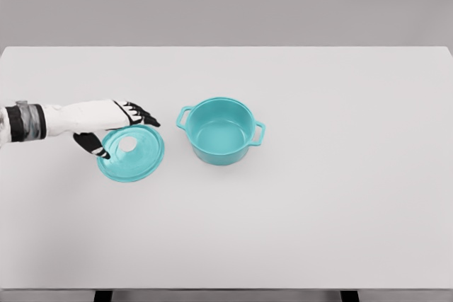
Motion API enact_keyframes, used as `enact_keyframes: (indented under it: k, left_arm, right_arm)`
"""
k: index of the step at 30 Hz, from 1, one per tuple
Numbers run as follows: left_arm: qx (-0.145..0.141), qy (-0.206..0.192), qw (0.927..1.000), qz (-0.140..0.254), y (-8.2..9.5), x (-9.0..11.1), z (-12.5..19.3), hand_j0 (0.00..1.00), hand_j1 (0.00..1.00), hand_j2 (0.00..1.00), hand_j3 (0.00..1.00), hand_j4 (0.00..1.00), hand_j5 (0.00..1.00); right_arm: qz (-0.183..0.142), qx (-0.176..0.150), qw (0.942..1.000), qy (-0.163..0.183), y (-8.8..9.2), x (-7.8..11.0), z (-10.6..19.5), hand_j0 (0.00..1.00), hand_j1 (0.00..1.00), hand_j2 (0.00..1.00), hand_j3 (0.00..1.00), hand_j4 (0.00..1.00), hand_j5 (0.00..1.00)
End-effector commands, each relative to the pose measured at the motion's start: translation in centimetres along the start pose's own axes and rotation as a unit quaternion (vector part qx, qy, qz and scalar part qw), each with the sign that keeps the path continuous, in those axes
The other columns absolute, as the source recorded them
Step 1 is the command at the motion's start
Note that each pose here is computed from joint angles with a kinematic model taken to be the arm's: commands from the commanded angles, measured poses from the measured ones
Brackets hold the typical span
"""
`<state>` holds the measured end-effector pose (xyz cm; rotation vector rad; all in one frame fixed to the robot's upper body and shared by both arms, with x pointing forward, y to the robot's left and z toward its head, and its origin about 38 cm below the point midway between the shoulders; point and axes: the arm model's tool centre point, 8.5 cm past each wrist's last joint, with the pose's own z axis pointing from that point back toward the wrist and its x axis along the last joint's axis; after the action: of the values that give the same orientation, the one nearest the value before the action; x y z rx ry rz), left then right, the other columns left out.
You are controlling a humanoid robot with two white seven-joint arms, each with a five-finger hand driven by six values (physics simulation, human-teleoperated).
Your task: Cover the pot with left arm
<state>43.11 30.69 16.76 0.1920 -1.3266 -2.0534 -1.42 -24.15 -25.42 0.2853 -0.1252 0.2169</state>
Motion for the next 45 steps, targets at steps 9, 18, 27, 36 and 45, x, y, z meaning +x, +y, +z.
enact_keyframes:
  k: [9, 18, 27, 36, 45]
  left_arm:
    - [0.0, -0.004, 1.0, 0.006, -0.2, 0.1, -0.3, 1.0, 1.0, 1.0, 1.0, 1.0, 1.0]
    - [-0.003, -0.003, 1.0, 0.003, -0.2, 0.1, -0.4, 1.0, 1.0, 1.0, 1.0, 1.0, 1.0]
    - [-0.01, -0.004, 0.9999, 0.006, -0.9, 0.2, -0.5, 0.76, 0.76, 0.76, 0.76, 0.76, 0.76]
    - [-0.017, -0.004, 0.9998, 0.011, -1.6, 0.2, -0.5, 0.61, 0.61, 0.61, 0.61, 0.61, 0.61]
    - [-0.018, -0.002, 0.9997, 0.013, -1.7, 0.0, -0.4, 0.51, 0.51, 0.51, 0.51, 0.51, 0.51]
  right_arm:
    - [0.0, 0.001, 1.0, 0.0, 0.0, 0.0, 0.0, 1.0, 1.0, 1.0, 1.0, 1.0, 1.0]
    - [0.0, 0.001, 1.0, 0.001, 0.0, 0.0, 0.0, 1.0, 1.0, 1.0, 1.0, 1.0, 1.0]
    - [0.0, 0.001, 1.0, 0.0, 0.0, 0.0, 0.0, 1.0, 1.0, 1.0, 1.0, 1.0, 1.0]
    - [0.0, 0.0, 1.0, 0.0, 0.0, 0.0, 0.0, 1.0, 1.0, 1.0, 1.0, 1.0, 1.0]
    - [0.0, 0.001, 1.0, 0.0, 0.0, 0.0, 0.0, 1.0, 1.0, 1.0, 1.0, 1.0, 1.0]
